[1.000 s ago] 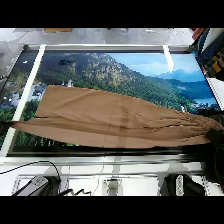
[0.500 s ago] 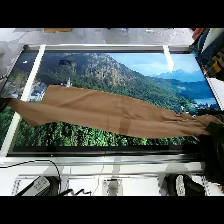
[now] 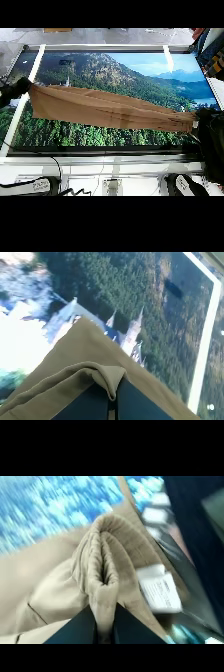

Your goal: Fold the clothes and pants, and hang the long-sleeved shirts on hangers.

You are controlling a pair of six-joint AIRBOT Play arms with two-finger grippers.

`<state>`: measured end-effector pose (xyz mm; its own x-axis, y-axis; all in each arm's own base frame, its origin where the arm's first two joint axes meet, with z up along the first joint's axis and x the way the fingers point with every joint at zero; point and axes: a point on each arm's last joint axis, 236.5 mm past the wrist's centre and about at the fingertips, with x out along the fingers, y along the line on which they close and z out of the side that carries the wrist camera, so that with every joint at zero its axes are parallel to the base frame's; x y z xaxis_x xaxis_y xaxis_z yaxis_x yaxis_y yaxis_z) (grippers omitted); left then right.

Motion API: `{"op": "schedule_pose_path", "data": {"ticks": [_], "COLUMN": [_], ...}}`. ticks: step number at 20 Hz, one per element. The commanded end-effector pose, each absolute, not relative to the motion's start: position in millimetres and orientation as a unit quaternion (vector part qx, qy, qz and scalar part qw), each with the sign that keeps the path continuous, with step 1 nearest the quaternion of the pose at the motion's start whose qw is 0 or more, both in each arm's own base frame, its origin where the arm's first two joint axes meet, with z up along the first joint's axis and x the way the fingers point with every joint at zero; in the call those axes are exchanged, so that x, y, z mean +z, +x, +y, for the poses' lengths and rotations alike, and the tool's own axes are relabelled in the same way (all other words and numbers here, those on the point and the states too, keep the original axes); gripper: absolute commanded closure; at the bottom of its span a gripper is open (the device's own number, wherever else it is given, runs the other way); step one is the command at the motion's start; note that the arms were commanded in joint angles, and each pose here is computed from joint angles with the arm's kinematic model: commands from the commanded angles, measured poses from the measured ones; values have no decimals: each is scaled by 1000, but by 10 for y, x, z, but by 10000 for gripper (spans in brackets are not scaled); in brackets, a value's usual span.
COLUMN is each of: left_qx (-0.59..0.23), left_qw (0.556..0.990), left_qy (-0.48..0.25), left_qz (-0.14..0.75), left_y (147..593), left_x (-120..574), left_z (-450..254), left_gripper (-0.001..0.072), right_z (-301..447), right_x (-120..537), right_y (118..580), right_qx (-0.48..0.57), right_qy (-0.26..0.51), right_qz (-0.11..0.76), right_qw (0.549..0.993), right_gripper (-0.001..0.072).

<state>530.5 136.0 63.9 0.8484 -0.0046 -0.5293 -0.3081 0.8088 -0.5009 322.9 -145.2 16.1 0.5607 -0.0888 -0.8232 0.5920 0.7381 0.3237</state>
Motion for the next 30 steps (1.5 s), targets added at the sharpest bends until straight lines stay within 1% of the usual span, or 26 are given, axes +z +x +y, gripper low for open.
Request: {"op": "schedule_pose_path", "data": {"ticks": [1, 5, 6, 7, 8, 9, 12, 14, 16, 17, 18, 20, 23, 25, 27, 30], "left_qx": [81, 81, 78, 74, 73, 67, 60, 56, 57, 56, 53, 59, 77, 86, 95, 78], "left_qw": [908, 906, 908, 911, 911, 910, 913, 909, 896, 882, 861, 824, 781, 769, 766, 793], "left_qy": [-312, -310, -303, -293, -296, -295, -281, -273, -268, -272, -278, -303, -350, -391, -430, -410], "left_qz": [268, 277, 278, 280, 279, 283, 289, 310, 348, 382, 423, 476, 512, 498, 468, 444], "left_y": [5612, 5716, 5723, 5723, 5719, 5696, 5549, 5331, 5037, 4833, 4596, 4196, 3773, 3750, 3868, 4142], "left_x": [456, 284, 266, 267, 289, 322, 520, 621, 595, 504, 364, 72, -421, -622, -712, -748], "left_z": [1281, 1244, 1230, 1218, 1208, 1181, 1255, 1372, 1532, 1603, 1650, 1731, 1653, 1536, 1441, 1312], "left_gripper": [696, 684, 524, 82, -9, -9, 5, 6, 8, 31, 106, 117, 117, 112, 54, 58], "right_z": [-1636, -1792, -1823, -1829, -1826, -1803, -1701, -1607, -1529, -1502, -1487, -1477, -1476, -1475, -1474, -1435], "right_x": [77, 44, 19, -6, -12, -13, -21, -18, -5, 8, 16, 15, 13, 14, 14, -3], "right_y": [3670, 3898, 3915, 3916, 3909, 3901, 3872, 3837, 3805, 3799, 3798, 3795, 3793, 3794, 3794, 3772], "right_qx": [-219, -237, -241, -242, -239, -233, -217, -197, -173, -164, -161, -160, -159, -159, -159, -143], "right_qy": [365, 414, 416, 414, 403, 396, 391, 379, 352, 344, 344, 344, 344, 344, 344, 325], "right_qz": [346, 290, 287, 289, 294, 301, 329, 357, 384, 391, 393, 395, 396, 396, 396, 408], "right_qw": [836, 829, 829, 829, 833, 835, 831, 830, 836, 838, 837, 837, 836, 836, 836, 841], "right_gripper": [676, 674, 600, 304, 78, 58, 59, 59, 59, 60, 59, 60, 60, 60, 60, 60]}}
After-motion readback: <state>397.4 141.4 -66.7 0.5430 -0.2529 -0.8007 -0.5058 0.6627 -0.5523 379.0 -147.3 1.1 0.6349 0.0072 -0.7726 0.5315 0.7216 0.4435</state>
